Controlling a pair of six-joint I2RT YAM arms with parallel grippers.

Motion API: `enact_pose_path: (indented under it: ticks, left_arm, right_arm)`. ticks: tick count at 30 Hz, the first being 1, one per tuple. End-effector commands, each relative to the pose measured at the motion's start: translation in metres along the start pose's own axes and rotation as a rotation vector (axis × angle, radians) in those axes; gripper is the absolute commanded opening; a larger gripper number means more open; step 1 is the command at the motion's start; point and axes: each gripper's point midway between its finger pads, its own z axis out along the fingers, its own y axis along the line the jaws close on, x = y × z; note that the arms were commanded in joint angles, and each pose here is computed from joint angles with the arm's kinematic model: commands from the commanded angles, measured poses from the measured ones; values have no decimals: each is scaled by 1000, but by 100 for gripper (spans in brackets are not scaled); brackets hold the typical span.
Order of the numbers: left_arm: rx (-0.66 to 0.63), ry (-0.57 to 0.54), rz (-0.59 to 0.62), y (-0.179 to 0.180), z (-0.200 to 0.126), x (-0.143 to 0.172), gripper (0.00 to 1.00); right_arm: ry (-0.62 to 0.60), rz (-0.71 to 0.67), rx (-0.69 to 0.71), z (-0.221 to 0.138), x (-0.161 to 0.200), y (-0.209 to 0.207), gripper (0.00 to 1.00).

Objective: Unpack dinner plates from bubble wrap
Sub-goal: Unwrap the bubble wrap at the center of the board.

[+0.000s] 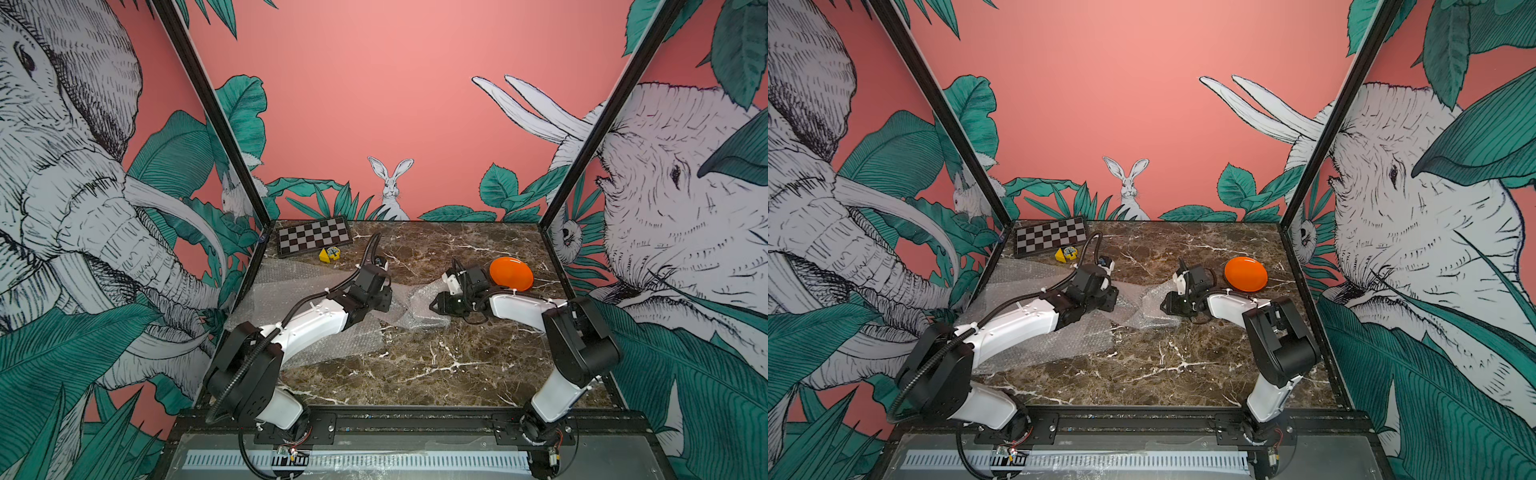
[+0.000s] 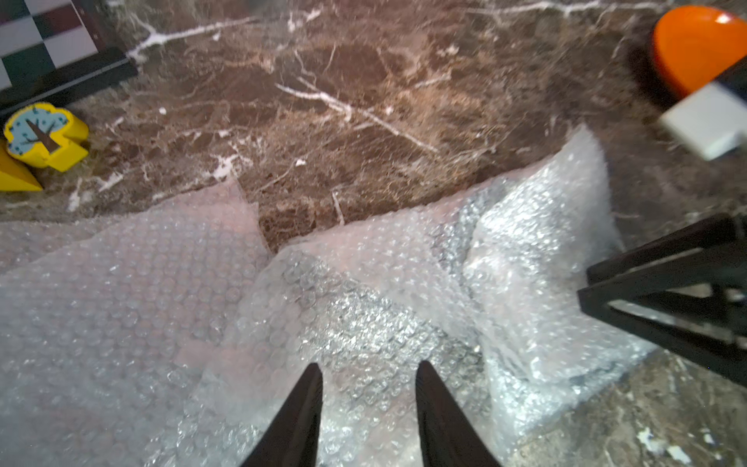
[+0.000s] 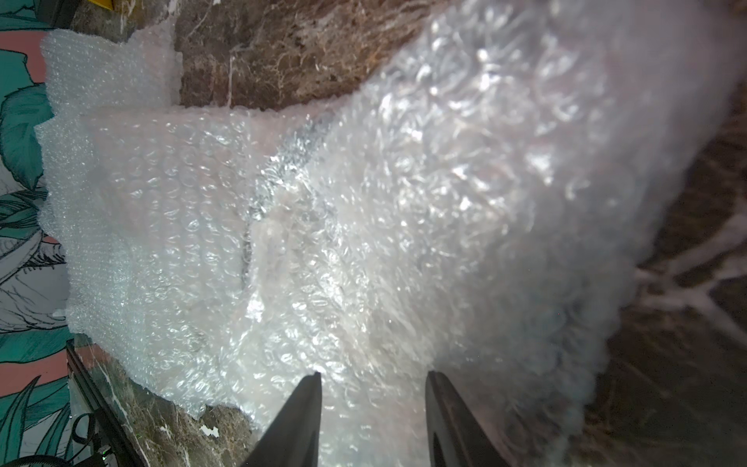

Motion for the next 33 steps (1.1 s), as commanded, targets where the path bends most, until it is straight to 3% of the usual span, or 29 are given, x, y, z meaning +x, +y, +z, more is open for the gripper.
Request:
enact_pose_path:
  ticks: [1, 6, 13, 33]
  left_arm:
    - [83, -44, 32, -16, -1, -15, 42]
    - [222, -48, 32, -45, 17, -28, 37]
    - [181, 22, -33, -41, 51, -12, 20]
    - [155, 171, -62, -33, 81, 45, 15]
  right_arm:
    - [-2, -13, 12, 1, 0, 0, 45]
    - [-3, -9, 9, 1, 0, 1, 45]
    - [-9, -16, 3, -3, -3, 4, 46]
    - [-66, -5, -123, -12, -26, 38, 49]
